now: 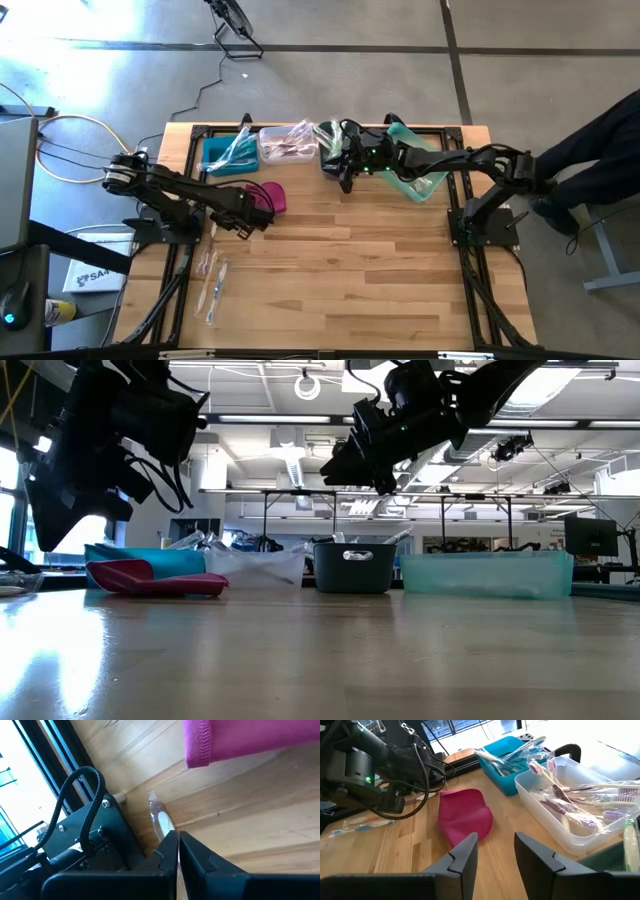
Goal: Pick & Place Toothbrushes
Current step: Put the violet toothbrush into the white bin
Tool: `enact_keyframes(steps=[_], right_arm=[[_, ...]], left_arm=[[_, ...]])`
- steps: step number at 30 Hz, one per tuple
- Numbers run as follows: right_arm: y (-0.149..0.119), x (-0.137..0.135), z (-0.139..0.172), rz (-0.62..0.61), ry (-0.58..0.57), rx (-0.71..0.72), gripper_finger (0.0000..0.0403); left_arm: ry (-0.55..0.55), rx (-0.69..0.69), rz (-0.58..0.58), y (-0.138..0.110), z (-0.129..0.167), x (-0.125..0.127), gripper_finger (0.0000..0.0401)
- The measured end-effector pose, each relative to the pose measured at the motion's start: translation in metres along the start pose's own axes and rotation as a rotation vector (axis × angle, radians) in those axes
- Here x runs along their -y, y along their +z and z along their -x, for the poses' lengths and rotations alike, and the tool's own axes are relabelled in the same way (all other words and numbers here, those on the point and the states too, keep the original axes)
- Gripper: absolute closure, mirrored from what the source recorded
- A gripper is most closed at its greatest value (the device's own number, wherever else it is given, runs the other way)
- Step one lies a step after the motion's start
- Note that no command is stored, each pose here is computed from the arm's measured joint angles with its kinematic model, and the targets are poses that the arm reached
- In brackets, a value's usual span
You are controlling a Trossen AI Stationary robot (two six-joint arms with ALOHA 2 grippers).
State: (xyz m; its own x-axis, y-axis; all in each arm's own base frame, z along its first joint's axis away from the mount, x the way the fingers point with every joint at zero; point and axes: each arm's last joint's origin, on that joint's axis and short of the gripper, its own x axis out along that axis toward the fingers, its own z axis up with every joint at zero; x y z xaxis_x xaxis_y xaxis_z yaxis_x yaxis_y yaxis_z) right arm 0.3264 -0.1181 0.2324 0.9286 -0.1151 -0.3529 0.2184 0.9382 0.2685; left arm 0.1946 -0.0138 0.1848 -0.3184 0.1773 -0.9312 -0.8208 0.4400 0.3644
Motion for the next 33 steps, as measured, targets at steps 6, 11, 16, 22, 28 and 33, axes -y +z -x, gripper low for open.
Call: enact_keyframes(steps=[6, 11, 16, 22, 28, 33], right_arm=[[0.000, 0.000, 0.000, -0.001, -0.001, -0.003, 0.0282], [-0.001, 0.000, 0.000, 0.005, -0.001, -0.006, 0.0282], [-0.001, 0.000, 0.000, 0.021, -0.001, -0.006, 0.0282], [-0.001, 0.000, 0.000, 0.020, -0.002, -0.010, 0.0282], [-0.001, 0.000, 0.000, 0.022, -0.003, -0.014, 0.0282], [-0.001, 0.000, 0.000, 0.022, -0.003, -0.014, 0.0282]], left_arm=[[0.050, -0.030, 0.025, -0.008, -0.019, -0.004, 0.0399], [0.063, -0.046, 0.034, -0.018, -0.032, -0.005, 0.0400], [0.059, -0.040, 0.039, -0.020, -0.032, -0.004, 0.0400], [0.031, -0.009, 0.033, -0.021, -0.032, 0.000, 0.0401], [0.033, 0.070, -0.100, -0.027, -0.031, 0.004, 0.0401], [0.089, 0.060, -0.209, -0.031, -0.031, -0.001, 0.0401]])
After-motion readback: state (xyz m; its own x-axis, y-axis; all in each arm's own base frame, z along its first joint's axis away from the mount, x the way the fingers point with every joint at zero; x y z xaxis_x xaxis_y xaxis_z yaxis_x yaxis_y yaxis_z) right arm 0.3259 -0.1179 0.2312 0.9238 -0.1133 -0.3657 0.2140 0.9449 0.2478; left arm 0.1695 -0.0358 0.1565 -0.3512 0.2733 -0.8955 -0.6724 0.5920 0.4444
